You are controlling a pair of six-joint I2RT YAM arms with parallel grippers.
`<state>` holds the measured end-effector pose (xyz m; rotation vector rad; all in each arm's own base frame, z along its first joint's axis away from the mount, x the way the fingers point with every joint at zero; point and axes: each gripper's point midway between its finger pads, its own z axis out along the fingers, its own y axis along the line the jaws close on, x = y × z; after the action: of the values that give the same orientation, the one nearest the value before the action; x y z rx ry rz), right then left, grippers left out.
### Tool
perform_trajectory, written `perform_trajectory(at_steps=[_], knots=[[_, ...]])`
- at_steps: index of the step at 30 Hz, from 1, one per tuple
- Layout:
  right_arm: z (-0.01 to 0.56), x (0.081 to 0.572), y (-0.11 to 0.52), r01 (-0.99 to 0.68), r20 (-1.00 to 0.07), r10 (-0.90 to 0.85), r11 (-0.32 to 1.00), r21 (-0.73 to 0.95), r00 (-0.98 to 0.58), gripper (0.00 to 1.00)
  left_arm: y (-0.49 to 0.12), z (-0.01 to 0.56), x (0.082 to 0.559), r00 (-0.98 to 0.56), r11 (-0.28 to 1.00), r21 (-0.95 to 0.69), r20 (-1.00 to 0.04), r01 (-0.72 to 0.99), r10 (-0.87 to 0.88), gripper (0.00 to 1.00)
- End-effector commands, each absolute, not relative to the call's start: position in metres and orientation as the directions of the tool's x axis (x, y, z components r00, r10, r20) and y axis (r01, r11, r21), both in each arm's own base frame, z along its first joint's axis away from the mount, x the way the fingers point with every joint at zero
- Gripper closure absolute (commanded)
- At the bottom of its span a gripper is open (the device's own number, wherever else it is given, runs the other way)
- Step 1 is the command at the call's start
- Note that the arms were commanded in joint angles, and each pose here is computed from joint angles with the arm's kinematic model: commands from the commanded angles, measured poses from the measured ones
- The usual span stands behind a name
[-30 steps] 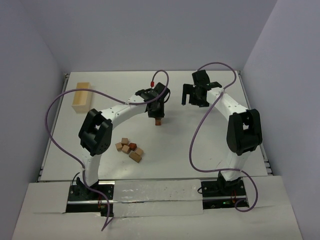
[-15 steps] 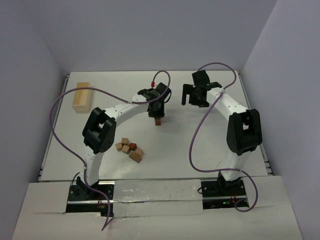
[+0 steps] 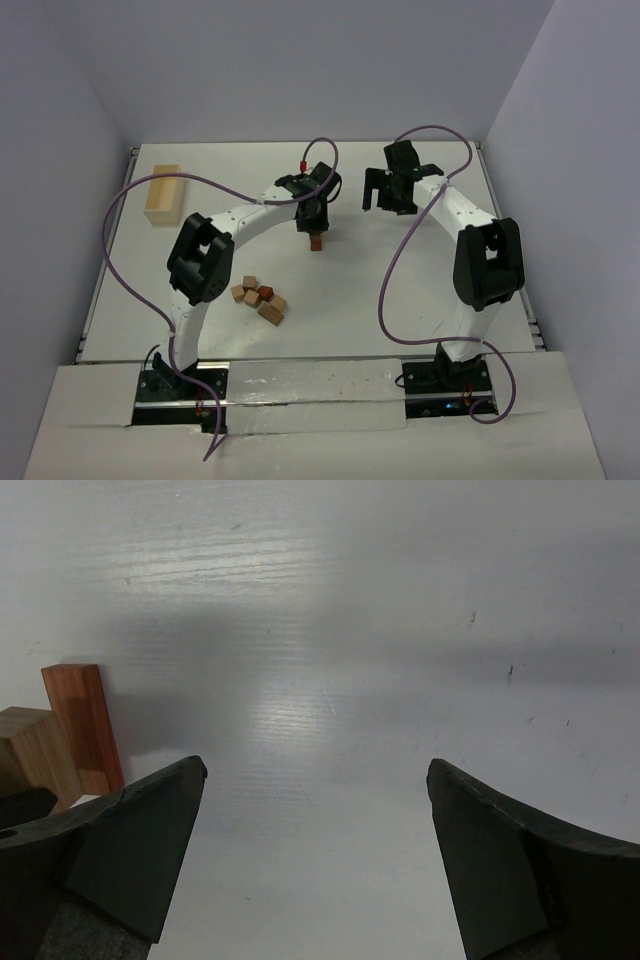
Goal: Build the wood block tower
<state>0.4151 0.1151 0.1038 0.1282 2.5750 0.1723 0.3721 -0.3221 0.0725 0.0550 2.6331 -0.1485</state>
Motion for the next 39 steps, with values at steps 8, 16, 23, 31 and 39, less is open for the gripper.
perform_trajectory(at_steps=[8, 16, 23, 31, 39], knots=[[0.113, 0.419, 0.117, 0.057, -0.545, 0.141, 0.984, 0.168, -0.827, 0.00, -0.334, 0.084, 0.381, -0.866, 0.989, -0.141, -0.499, 0.050, -0.028, 1.00], [0.111, 0.419, 0.118, 0.056, -0.541, 0.140, 0.984, 0.169, -0.829, 0.00, -0.336, 0.077, 0.381, -0.873, 0.989, -0.137, -0.488, 0.054, -0.020, 1.00], [0.108, 0.419, 0.118, 0.054, -0.534, 0.136, 0.985, 0.167, -0.834, 0.00, -0.335, 0.071, 0.381, -0.876, 0.991, -0.126, -0.482, 0.051, -0.016, 1.00], [0.107, 0.419, 0.118, 0.055, -0.532, 0.137, 0.984, 0.168, -0.835, 0.00, -0.334, 0.068, 0.381, -0.877, 0.991, -0.122, -0.480, 0.052, -0.013, 1.00], [0.106, 0.420, 0.118, 0.056, -0.530, 0.137, 0.985, 0.165, -0.837, 0.00, -0.336, 0.065, 0.379, -0.884, 0.989, -0.127, -0.467, 0.069, 0.001, 0.82]])
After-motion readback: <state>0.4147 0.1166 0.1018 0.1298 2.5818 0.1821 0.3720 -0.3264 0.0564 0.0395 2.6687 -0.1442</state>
